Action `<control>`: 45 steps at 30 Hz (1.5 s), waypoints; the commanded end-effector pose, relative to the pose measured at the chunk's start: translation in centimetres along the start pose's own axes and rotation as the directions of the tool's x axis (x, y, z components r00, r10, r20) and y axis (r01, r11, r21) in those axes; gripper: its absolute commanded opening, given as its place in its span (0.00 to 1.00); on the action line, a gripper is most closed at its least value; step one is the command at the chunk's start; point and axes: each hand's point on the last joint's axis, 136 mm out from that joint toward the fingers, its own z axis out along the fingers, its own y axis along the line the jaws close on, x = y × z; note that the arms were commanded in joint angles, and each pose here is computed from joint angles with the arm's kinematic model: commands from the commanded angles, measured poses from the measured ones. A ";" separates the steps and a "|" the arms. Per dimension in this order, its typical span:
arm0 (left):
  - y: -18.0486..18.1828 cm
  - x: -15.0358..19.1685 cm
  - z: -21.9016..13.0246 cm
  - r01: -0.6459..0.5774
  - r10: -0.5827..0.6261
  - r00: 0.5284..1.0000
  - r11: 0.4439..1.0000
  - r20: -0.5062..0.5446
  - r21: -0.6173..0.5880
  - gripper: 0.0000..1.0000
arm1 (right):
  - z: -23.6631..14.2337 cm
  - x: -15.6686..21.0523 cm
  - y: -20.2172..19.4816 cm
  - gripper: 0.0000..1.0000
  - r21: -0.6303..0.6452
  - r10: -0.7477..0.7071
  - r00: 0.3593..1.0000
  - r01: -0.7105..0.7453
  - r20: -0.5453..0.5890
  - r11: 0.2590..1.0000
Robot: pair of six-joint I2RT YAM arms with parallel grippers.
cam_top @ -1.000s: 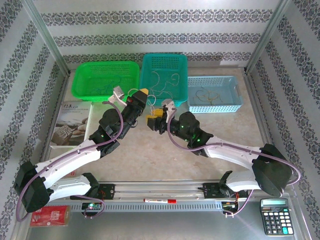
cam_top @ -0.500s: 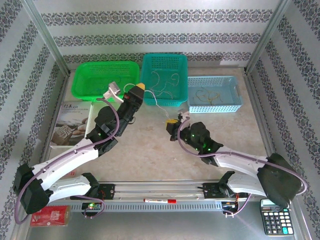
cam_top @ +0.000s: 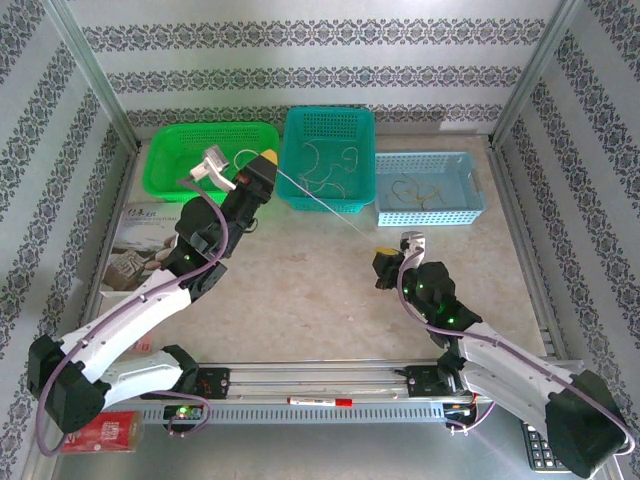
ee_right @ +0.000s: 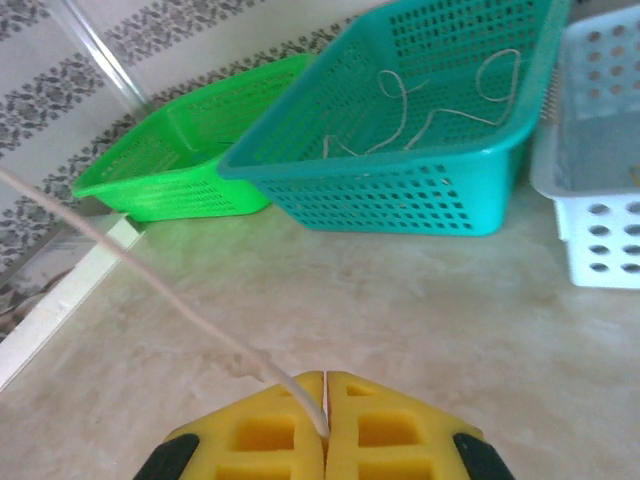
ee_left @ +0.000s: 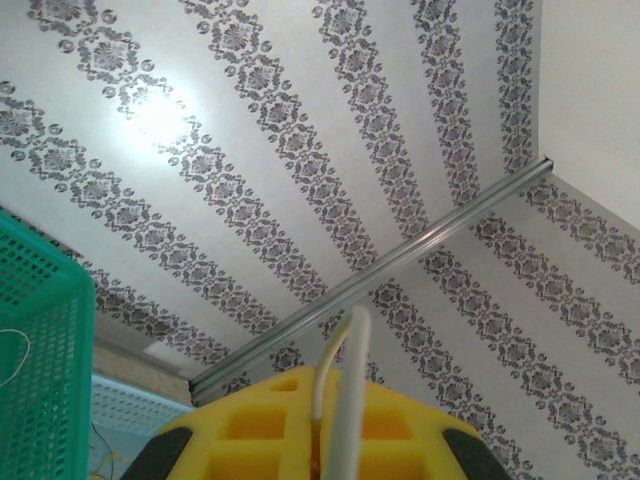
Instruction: Untangle the cables
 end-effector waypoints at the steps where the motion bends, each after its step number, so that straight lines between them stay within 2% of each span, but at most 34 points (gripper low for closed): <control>1: -2.8 -2.5 0.6 -0.088 0.086 0.996 0.994 0.040 0.064 0.00 | -0.4 2.0 -1.7 0.00 0.055 0.039 0.998 -0.037 -0.047 0.998; 6: -4.2 -2.8 2.3 -0.156 0.154 0.988 0.983 0.027 0.097 0.00 | -0.2 2.8 -1.3 0.00 0.032 0.052 0.995 -0.050 -0.082 0.998; 13: -7.2 -0.9 6.7 -0.178 0.207 0.975 0.947 -0.084 0.268 0.00 | 0.3 2.2 1.2 0.00 -0.072 0.048 0.992 -0.057 -0.116 0.996; 15: -8.1 -0.1 7.9 -0.166 0.216 0.968 0.933 -0.128 0.320 0.00 | 0.5 1.9 1.8 0.12 -0.091 0.049 0.991 -0.061 -0.126 0.994; 18: -8.4 0.8 9.6 -0.154 0.231 0.956 0.918 -0.179 0.365 0.00 | 0.7 1.4 2.2 0.36 -0.100 0.052 0.990 -0.065 -0.133 0.993; 20: -8.1 1.1 10.8 -0.150 0.240 0.949 0.914 -0.205 0.377 0.00 | 0.9 1.3 2.2 0.48 -0.095 0.052 0.990 -0.065 -0.134 0.993; 21: -7.8 1.1 11.3 -0.150 0.243 0.947 0.914 -0.210 0.377 0.00 | 0.9 1.3 2.1 0.51 -0.090 0.050 0.990 -0.063 -0.134 0.994; 33: -3.6 -1.0 16.5 -0.233 0.309 0.937 0.902 -0.166 0.364 0.00 | -0.8 -0.6 1.2 0.62 -0.039 0.060 0.992 -0.065 -0.113 0.997; 45: -1.7 0.8 21.9 -0.242 0.338 0.930 0.858 -0.144 0.453 0.00 | -3.7 -2.0 -0.6 0.66 0.022 0.104 0.991 -0.102 -0.080 0.994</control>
